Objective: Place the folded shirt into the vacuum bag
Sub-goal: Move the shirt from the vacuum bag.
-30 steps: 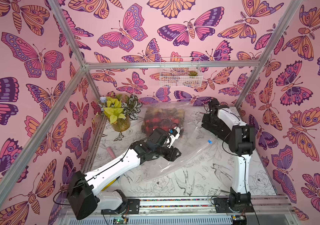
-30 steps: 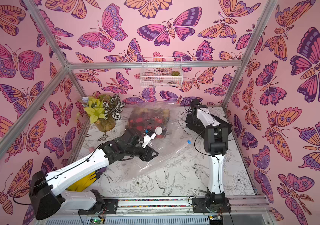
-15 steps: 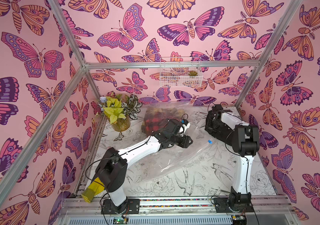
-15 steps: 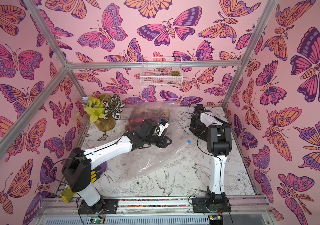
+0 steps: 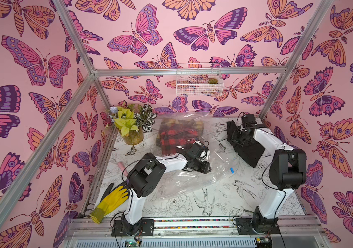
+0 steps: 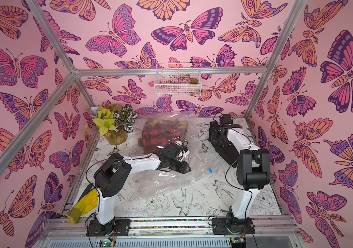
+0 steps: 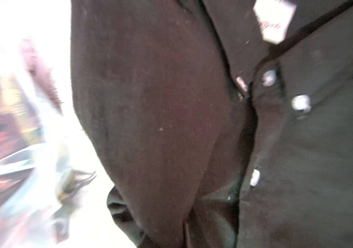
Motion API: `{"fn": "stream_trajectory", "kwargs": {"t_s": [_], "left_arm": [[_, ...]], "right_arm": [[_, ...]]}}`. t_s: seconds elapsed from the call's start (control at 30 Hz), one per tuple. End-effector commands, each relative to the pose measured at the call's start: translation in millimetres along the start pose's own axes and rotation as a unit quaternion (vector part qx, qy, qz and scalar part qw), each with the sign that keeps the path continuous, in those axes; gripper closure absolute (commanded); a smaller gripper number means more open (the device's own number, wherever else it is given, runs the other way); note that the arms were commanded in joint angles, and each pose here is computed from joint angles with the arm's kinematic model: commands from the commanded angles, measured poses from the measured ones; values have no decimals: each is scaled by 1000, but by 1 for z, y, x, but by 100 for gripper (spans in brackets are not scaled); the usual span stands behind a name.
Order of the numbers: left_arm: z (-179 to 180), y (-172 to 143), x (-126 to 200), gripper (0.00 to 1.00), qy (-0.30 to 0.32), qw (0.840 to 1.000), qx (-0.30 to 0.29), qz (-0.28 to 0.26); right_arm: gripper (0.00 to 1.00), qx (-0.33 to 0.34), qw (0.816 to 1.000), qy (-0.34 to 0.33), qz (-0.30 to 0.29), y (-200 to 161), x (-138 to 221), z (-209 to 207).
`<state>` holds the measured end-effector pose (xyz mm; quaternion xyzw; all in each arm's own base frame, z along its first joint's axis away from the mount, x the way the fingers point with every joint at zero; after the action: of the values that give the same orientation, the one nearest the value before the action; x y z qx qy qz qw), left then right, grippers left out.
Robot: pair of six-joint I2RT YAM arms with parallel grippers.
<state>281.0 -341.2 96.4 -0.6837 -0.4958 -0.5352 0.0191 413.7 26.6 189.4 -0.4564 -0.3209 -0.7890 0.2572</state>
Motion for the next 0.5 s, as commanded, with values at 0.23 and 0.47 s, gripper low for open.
{"fn": "stream_trajectory", "kwargs": {"t_s": [0.23, 0.47], "left_arm": [[38, -57, 4, 52, 25, 993, 72, 91], [32, -50, 15, 52, 19, 996, 58, 60]], "right_arm": [[100, 66, 995, 63, -46, -17, 100, 8], [100, 250, 963, 76, -64, -95, 172, 38]]}}
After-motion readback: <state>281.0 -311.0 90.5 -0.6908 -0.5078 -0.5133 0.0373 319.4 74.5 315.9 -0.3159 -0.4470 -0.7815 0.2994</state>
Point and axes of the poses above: each gripper's point midway between its finger pads, its own x axis back along the fingers, its own z axis along the line the jaws close on, y = z × x, the point moved 8 cm from there along x, back along the fingers, and after that the axes turned 14 degrees about -x, right-handed, at the moved point
